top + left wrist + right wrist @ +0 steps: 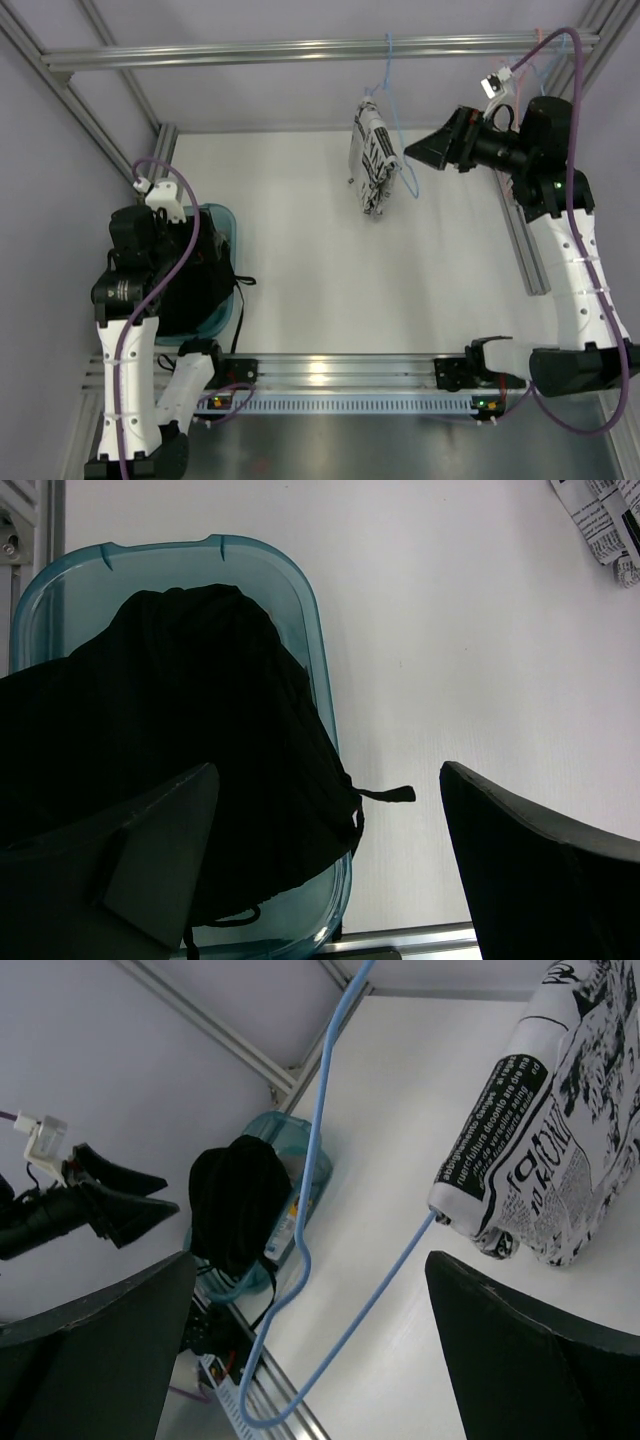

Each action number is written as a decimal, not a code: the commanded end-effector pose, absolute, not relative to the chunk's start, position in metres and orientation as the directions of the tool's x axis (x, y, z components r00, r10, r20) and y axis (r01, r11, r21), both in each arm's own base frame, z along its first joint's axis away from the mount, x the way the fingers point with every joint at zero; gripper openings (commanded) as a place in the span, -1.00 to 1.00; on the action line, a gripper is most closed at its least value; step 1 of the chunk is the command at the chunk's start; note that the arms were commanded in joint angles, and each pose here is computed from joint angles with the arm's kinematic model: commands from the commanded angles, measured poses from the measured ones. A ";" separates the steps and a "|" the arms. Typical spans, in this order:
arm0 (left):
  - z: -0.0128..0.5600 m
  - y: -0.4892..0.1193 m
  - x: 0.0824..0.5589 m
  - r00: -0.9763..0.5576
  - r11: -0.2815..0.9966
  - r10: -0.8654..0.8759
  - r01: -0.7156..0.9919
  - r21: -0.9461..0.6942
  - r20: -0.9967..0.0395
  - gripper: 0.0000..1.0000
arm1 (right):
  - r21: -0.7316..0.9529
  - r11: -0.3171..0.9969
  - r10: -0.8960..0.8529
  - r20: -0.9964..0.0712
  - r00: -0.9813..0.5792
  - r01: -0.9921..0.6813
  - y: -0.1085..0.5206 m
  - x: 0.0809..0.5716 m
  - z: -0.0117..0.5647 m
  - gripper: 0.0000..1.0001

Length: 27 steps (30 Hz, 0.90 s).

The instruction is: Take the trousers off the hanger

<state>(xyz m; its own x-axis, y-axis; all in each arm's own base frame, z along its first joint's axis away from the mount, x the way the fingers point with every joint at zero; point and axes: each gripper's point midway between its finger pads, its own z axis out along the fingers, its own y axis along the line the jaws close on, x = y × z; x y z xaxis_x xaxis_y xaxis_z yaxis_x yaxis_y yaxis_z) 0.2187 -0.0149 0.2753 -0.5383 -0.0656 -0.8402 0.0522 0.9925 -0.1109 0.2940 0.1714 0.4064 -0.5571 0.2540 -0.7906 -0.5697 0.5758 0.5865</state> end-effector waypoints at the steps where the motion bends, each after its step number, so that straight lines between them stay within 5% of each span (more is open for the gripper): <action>1: 0.292 -0.009 0.222 -0.488 0.995 -0.071 0.025 -0.095 -0.870 0.96 | 0.598 0.516 0.339 -0.800 -0.495 -0.614 0.190 0.311 0.459 0.97; 20: 0.290 -0.008 0.228 -0.501 0.995 -0.077 0.016 -0.098 -0.862 0.96 | 0.812 0.277 0.393 -0.584 -0.710 -0.514 0.247 0.338 0.432 0.47; 27: 0.289 -0.008 0.229 -0.505 0.994 -0.083 0.015 -0.105 -0.859 0.96 | 0.824 0.253 0.405 -0.566 -0.718 -0.507 0.254 0.338 0.429 -0.22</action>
<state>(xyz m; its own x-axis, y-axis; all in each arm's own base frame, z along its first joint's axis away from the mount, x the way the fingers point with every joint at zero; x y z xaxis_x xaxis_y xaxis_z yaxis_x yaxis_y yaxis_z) 0.2228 -0.0098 0.2714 -0.5541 -0.0675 -0.8297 0.0261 0.9948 -0.0984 0.3466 0.2499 0.3942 -0.7698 0.3772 -0.5149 -0.4189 0.3101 0.8535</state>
